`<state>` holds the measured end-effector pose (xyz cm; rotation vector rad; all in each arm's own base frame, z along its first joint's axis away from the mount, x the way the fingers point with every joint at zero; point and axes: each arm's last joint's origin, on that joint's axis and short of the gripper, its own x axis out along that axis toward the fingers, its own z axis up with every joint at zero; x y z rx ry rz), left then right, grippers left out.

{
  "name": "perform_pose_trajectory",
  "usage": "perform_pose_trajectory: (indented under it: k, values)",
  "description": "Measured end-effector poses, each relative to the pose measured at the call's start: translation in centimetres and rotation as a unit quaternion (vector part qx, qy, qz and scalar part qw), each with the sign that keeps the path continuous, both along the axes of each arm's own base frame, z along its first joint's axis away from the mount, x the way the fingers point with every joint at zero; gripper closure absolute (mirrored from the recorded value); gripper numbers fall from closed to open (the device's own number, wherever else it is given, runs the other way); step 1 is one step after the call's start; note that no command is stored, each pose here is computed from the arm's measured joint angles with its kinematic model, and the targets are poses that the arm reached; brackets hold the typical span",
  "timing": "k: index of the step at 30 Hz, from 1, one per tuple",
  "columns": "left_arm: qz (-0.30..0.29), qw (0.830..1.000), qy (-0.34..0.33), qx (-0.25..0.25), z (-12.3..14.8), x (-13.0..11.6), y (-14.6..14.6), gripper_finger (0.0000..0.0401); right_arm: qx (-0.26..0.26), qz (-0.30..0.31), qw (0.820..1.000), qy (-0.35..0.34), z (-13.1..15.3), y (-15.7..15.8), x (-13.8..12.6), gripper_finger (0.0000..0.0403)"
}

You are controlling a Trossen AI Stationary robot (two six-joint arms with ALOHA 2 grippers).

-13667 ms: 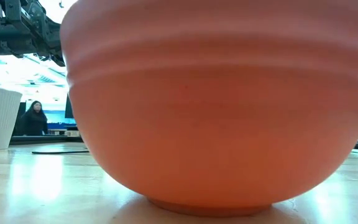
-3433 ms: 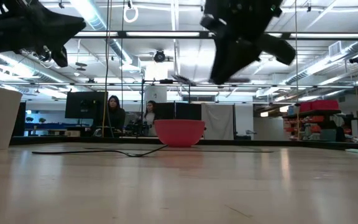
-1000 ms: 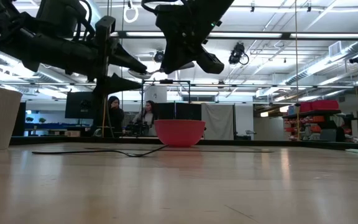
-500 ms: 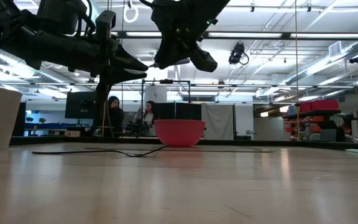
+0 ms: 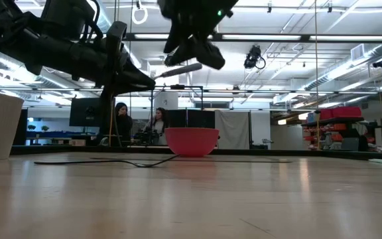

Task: Pick & Place Utensil
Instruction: Put the purple spoon into the orange bowl

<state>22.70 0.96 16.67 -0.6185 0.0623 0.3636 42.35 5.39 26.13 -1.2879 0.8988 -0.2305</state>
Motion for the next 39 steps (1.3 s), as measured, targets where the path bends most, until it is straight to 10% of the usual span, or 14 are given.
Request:
perform_pose_trajectory:
  k: [10,18,25,28,39]
  values:
    - [-0.001,1.0,0.001,0.018,0.1,0.0,0.0,0.0379,0.212,-0.128,0.951,-0.183,3.9,2.5,-3.9,0.0139]
    - [-0.027,0.999,-0.006,0.035,0.4,0.1,-0.1,0.0375,0.39,-0.211,0.807,-0.39,2.5,0.4,-8.7,0.0146]
    - [-0.058,0.996,-0.019,0.061,0.8,0.1,-0.3,0.038,0.554,-0.125,0.605,-0.558,-1.2,-2.8,-12.1,0.0159]
    - [-0.081,0.994,-0.039,0.06,1.1,0.2,-0.5,0.0375,0.604,-0.065,0.551,-0.572,-2.8,-3.8,-12.6,0.0163]
    - [-0.098,0.992,-0.053,0.056,1.3,0.3,-0.6,0.0372,0.646,0.006,0.565,-0.513,-3.0,-4.6,-10.8,0.0187]
